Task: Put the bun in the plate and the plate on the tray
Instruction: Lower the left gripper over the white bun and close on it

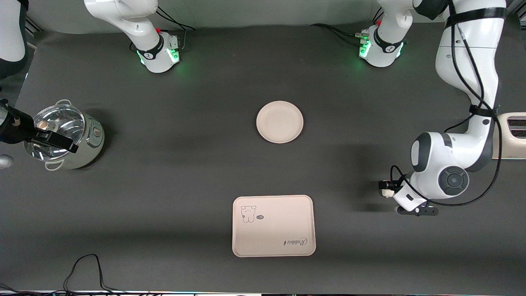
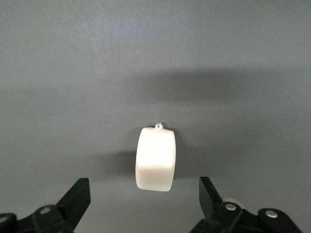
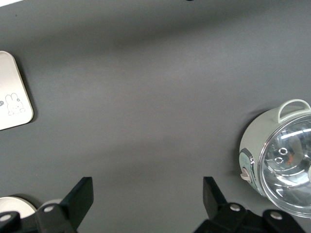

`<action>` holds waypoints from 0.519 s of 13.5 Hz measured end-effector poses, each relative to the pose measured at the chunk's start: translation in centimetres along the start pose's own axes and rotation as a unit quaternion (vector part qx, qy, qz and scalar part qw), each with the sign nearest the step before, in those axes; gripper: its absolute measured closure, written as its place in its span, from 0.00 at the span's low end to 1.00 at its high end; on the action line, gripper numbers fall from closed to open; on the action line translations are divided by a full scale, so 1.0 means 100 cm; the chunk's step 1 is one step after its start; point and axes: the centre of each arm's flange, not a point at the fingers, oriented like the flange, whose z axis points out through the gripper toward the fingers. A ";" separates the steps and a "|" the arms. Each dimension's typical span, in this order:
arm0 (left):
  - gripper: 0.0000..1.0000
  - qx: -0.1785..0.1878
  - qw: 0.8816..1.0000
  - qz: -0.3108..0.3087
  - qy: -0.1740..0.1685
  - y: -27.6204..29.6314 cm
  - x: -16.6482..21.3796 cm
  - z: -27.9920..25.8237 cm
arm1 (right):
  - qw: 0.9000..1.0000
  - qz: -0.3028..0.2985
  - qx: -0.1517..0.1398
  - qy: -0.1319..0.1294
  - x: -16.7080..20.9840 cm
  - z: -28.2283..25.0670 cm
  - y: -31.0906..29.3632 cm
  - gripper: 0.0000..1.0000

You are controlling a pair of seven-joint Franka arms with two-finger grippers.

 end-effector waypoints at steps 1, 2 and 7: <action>0.00 0.000 1.000 0.002 0.005 0.001 -0.004 0.011 | 1.000 0.001 0.000 -0.002 -0.002 -0.002 0.002 0.00; 0.00 -0.001 1.000 0.003 0.010 0.003 -0.008 0.021 | 1.000 0.002 0.000 -0.003 -0.005 -0.003 0.004 0.00; 0.00 -0.002 1.000 0.005 0.018 0.005 -0.014 0.034 | 1.000 0.002 0.005 0.006 -0.017 -0.018 0.008 0.00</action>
